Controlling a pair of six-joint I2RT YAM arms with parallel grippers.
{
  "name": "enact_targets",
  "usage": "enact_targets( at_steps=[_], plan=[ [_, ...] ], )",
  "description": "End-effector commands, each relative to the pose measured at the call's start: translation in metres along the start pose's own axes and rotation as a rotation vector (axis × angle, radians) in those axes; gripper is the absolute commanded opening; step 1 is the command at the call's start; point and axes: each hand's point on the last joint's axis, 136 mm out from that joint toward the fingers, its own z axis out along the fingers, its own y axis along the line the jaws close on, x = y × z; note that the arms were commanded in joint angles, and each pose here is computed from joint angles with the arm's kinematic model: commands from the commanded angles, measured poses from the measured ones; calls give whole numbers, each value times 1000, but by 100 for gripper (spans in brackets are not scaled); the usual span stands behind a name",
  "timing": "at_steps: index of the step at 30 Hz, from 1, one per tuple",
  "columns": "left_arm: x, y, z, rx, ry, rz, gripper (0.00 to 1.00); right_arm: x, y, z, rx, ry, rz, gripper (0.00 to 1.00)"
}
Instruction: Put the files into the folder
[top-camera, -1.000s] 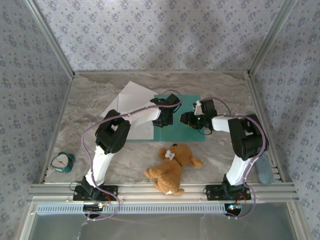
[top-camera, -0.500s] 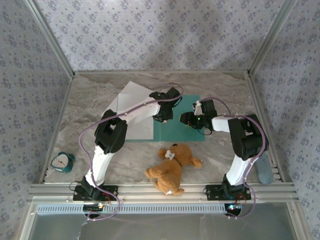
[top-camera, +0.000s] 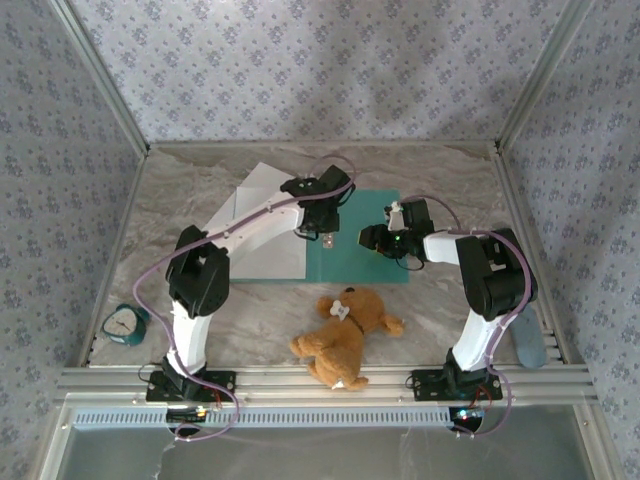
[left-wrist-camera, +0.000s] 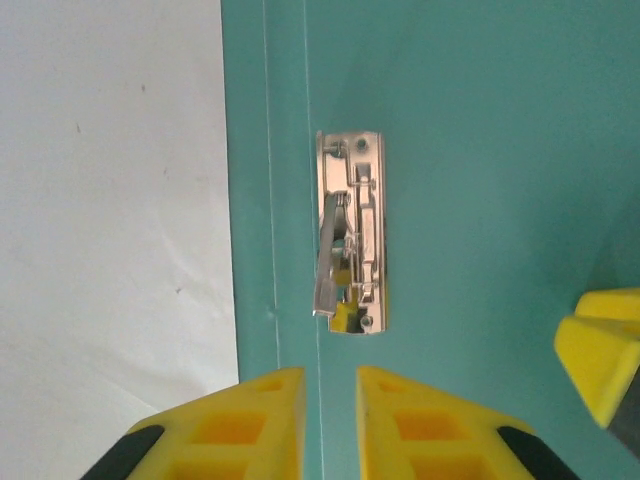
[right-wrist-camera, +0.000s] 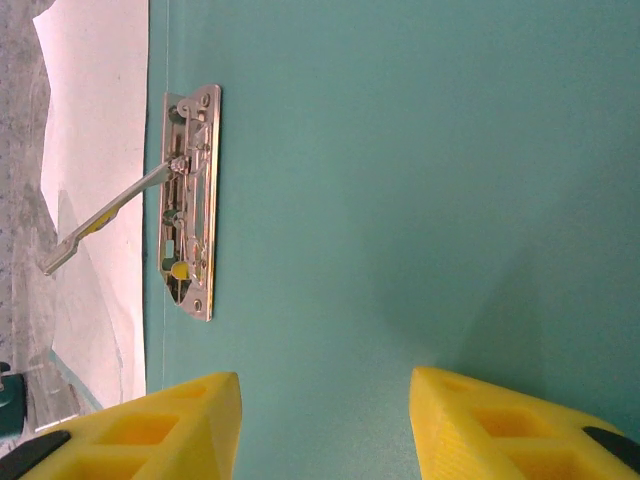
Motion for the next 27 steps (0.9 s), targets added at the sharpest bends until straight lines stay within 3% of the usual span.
enact_targets(
  at_steps=[1,8,12,27],
  plan=[
    [13,0,7,38,34,-8,18,26,-21,5,52,92,61,50],
    [33,11,37,19,84,-14,13,22,-24,3,55,90,67,50],
    [26,13,49,14,84,-8,11,21,-25,2,60,87,68,50],
    [-74,-8,67,62,-54,52,11,23,-25,1,65,95,74,50]
  ],
)
